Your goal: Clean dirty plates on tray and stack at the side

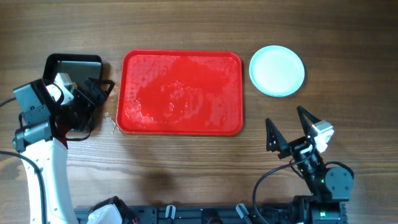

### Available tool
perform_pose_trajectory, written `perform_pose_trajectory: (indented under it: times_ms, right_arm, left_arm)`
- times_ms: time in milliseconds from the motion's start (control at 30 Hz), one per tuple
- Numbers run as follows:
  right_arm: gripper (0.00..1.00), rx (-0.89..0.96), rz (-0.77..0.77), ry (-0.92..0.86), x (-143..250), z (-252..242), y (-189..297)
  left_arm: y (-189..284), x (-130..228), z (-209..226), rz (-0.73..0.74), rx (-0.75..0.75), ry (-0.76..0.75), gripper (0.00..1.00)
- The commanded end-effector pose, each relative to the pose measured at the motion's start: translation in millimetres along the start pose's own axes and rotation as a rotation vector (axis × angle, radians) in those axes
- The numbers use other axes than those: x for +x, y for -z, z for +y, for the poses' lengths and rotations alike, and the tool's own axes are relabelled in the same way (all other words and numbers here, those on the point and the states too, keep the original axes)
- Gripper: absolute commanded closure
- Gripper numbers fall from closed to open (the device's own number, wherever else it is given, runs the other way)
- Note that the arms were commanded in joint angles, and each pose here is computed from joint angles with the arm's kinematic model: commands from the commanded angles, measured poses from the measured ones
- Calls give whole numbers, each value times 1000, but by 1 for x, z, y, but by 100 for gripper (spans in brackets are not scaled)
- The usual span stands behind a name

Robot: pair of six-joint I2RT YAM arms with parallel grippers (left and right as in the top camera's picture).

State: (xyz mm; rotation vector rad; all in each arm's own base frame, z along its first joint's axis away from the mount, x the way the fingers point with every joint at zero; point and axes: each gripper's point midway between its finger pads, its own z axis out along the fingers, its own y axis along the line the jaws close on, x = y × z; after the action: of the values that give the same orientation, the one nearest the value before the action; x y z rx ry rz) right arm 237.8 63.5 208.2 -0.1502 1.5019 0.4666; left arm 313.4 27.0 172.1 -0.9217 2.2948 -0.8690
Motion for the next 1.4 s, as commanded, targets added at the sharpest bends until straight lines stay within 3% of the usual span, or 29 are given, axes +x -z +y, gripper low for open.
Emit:
perform_pose_trajectory:
  times_ms: [0, 100, 233, 367, 500, 1133, 1267, 1367]
  right_arm:
    - [0, 43, -60, 6, -1, -8, 5]
    - [0, 106, -74, 9, -4, -19, 7]
    - [0, 338, -2, -28, 18, -64, 18]
    - [0, 394, 17, 130, 15, -77, 23]
    - [0, 397, 42, 258, 15, -77, 24]
    - [0, 396, 41, 258, 15, -77, 23]
    - [0, 396, 41, 258, 15, -77, 24]
    - [1, 397, 41, 258, 15, -77, 24]
  left_arm:
    - [0, 1, -2, 5, 13, 8, 0]
    - [0, 1, -2, 5, 13, 8, 0]
    - [0, 1, -2, 5, 13, 8, 0]
    - [0, 1, -2, 5, 13, 8, 0]
    - [0, 1, -2, 5, 13, 8, 0]
    - [0, 1, -2, 5, 13, 8, 0]
    - [3, -12, 24, -72, -139, -52, 0]
    - [9, -13, 23, -102, -146, -68, 0]
